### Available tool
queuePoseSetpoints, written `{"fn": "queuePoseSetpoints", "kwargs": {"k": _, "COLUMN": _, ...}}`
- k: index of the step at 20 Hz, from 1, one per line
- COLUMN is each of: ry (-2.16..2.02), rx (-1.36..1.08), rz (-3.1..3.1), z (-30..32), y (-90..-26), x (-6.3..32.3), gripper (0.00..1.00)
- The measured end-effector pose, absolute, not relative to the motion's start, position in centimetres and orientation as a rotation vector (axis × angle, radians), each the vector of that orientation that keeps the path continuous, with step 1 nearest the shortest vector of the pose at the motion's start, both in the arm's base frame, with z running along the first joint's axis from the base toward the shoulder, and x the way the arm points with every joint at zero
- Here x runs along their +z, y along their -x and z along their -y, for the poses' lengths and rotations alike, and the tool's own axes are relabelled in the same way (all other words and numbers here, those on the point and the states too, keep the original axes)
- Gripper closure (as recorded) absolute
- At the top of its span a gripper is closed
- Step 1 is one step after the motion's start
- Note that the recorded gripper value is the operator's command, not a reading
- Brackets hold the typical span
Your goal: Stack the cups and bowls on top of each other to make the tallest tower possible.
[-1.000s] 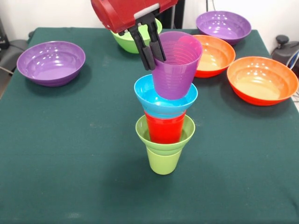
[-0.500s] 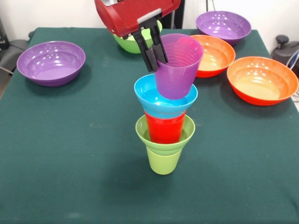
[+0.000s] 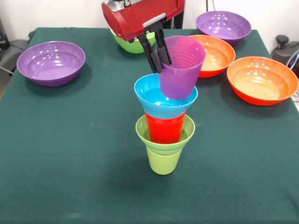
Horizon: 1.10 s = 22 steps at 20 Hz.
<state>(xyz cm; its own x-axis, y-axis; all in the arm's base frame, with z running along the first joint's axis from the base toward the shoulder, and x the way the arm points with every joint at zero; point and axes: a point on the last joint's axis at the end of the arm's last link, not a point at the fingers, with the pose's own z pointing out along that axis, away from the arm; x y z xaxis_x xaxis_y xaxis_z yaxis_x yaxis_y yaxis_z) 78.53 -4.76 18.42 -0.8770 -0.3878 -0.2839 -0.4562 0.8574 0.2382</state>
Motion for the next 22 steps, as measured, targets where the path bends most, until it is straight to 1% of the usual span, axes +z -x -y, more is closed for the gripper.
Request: {"fn": "queuePoseSetpoints", "kwargs": {"k": 22, "ry": 0.639, "rx": 0.429, "rz": -2.797, "z": 4.68, "y": -78.56, "x": 18.06, "gripper": 1.00}}
